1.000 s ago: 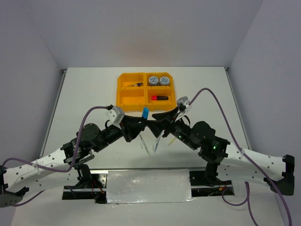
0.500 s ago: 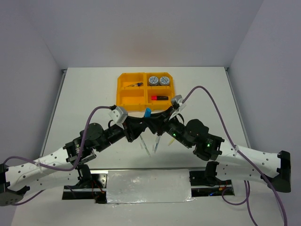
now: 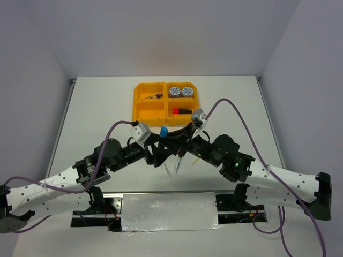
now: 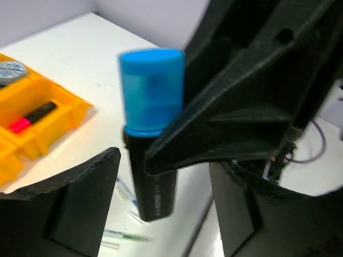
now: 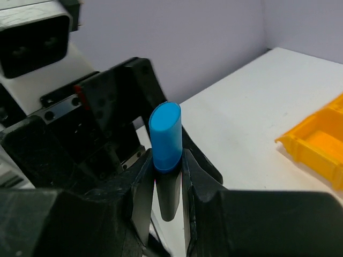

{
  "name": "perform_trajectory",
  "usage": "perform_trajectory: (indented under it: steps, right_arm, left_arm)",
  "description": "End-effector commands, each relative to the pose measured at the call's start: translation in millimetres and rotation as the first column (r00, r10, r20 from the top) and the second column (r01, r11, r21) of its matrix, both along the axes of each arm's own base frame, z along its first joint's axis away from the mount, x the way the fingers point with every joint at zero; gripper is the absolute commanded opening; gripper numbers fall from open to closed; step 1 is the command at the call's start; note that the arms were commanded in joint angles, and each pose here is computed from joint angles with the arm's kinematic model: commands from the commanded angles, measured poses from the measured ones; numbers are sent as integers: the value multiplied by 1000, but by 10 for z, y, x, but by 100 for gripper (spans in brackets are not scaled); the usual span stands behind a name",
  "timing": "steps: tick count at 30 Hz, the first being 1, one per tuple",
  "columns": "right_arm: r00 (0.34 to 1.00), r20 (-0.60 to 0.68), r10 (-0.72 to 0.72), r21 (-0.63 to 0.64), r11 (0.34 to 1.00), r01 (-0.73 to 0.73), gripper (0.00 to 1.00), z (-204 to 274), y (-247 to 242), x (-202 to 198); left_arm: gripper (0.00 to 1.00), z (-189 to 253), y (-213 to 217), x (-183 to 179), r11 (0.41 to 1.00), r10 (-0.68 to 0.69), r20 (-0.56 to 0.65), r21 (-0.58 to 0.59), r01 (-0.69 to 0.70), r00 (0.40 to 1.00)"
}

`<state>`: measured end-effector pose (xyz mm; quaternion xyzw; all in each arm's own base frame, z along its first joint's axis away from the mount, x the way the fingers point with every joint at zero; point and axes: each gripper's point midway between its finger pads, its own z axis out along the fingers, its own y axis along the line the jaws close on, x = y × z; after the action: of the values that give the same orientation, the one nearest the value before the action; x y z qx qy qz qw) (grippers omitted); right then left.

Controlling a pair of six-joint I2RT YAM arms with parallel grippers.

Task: Sort the stationery into containers
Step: Close the pen cap on the pen.

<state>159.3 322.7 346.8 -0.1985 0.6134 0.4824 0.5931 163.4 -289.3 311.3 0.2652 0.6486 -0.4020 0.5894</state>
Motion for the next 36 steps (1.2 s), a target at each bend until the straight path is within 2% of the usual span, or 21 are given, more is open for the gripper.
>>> perform_trajectory:
  steps: [1,3,4,5,8,11,14,17,19,23,29,31,34,35,36]
  right_arm:
    - [976,142,162,30,985,-168,0,278,-25,-222]
    - [960,157,232,29,970,-240,0,303,-103,-219]
    - [910,202,362,15,928,-372,0,334,-122,-441]
    - [889,216,404,5,910,-414,0,331,-154,-492]
    - [817,268,510,-39,853,-520,0,349,-258,-676]
    - [767,289,574,-69,811,-581,0,381,-281,-811]
    - [739,309,599,-60,788,-613,0,446,-316,-901]
    - [714,327,620,-45,764,-643,0,458,-343,-984]
    - [706,332,626,-47,758,-650,0,455,-333,-988]
    - [705,334,625,-37,757,-653,0,473,-316,-976]
    - [721,332,608,-21,769,-639,0,470,-291,-924]
    - [722,336,605,-15,770,-638,0,473,-285,-917]
    - [725,328,606,-19,771,-636,0,442,-271,-900]
    - [724,328,607,-20,771,-637,0,446,-271,-902]
    - [728,322,606,-21,773,-634,0,425,-269,-896]
  left_arm:
    - [81,241,-109,-242,989,-148,28,-8,148,989]
    - [81,210,-91,-345,980,-197,21,16,196,980]
    - [81,222,-97,-431,971,-240,16,13,240,971]
    - [80,256,-94,-497,962,-272,23,5,272,962]
    - [78,409,-87,-837,899,-433,66,-32,436,899]
    - [77,475,-80,-1024,851,-519,84,-51,523,851]
    - [73,476,-101,-1005,854,-513,75,-59,518,855]
    - [64,512,-121,-975,859,-500,81,-83,506,862]
    - [58,550,-135,-963,858,-496,90,-100,503,864]
    - [53,518,-219,-905,864,-490,65,-98,495,869]
    - [34,556,-294,-896,854,-502,66,-119,507,862]
    - [33,568,-311,-890,852,-503,71,-123,508,861]
    - [13,581,-318,-890,852,-503,73,-126,509,861]
    - [2,587,-312,-880,855,-498,71,-126,503,864]
    - [0,585,-309,-875,858,-494,69,-125,499,867]
